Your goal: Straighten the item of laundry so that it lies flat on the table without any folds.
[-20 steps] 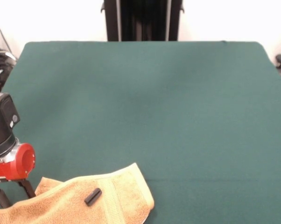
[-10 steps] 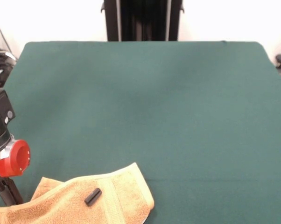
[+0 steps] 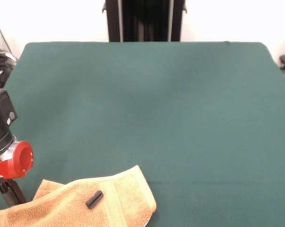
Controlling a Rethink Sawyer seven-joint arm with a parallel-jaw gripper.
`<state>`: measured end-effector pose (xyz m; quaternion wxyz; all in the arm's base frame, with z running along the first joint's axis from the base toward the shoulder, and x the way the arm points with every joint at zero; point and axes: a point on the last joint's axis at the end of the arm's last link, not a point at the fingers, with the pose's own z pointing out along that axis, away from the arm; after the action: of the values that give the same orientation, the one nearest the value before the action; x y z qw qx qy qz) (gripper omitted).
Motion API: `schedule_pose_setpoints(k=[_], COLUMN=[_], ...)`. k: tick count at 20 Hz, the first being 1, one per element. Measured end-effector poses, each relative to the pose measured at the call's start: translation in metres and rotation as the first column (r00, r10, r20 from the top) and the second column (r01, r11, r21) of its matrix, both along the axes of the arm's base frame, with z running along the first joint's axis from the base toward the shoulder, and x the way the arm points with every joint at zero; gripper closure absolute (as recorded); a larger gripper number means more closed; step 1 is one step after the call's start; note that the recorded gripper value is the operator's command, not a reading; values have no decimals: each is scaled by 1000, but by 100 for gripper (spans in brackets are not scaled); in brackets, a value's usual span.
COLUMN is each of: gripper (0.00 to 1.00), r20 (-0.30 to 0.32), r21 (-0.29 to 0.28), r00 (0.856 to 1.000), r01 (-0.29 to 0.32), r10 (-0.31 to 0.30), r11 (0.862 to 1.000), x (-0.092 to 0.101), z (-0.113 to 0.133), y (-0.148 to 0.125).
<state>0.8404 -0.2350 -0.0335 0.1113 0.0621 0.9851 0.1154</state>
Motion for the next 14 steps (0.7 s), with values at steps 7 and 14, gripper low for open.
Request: schedule_pose_setpoints(k=[7, 14], gripper=[100, 100], r20=[-95, -295], r21=[64, 179], r00=[994, 936], r01=[-54, -142], r10=[60, 191], r11=[997, 973], x=[-4, -18], z=[13, 55], y=[16, 33])
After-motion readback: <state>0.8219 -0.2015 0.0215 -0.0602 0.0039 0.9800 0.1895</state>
